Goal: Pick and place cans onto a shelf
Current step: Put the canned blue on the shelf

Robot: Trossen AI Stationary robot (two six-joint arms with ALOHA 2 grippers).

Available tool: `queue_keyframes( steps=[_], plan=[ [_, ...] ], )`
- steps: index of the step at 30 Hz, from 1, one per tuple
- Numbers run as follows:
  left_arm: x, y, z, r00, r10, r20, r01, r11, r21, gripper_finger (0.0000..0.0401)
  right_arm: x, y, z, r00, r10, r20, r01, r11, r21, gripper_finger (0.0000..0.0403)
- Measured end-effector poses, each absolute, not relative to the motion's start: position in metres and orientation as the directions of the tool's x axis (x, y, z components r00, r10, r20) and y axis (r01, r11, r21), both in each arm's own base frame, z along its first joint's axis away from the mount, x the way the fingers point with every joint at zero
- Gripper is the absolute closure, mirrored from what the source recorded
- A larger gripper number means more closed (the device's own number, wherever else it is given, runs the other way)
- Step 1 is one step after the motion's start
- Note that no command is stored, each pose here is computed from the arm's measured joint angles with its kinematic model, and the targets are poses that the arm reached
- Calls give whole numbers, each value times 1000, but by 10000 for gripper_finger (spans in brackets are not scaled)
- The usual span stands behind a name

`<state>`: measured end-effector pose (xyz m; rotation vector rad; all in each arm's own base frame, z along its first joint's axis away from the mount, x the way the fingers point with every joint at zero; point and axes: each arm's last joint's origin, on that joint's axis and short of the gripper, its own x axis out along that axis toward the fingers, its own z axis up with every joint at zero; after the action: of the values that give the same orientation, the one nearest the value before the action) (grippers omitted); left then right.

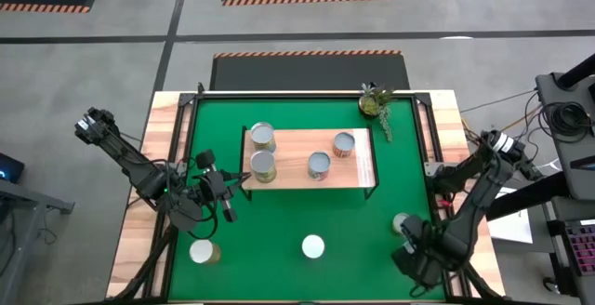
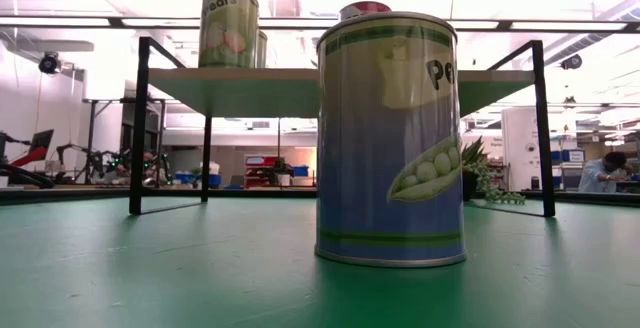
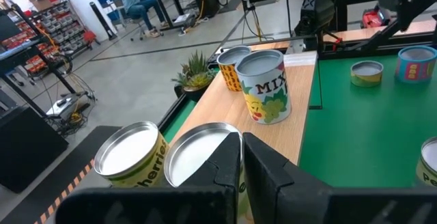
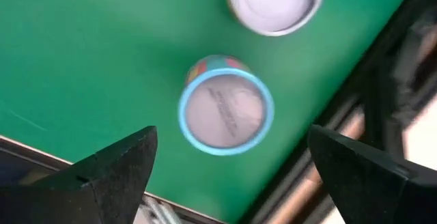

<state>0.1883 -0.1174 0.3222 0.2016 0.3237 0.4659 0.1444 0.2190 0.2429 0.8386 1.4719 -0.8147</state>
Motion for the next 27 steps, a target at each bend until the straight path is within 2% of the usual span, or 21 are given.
queue_keyframes(
  steps=[16,27],
  plan=[
    [188,-117,322,844,470,-258,-404,874,271,401,136,219,197,-10,97,-995,877,479,38,35],
    [188,-117,322,844,470,-258,-403,874,272,401,135,217,182,8,125,-992,878,473,67,43]
  ],
)
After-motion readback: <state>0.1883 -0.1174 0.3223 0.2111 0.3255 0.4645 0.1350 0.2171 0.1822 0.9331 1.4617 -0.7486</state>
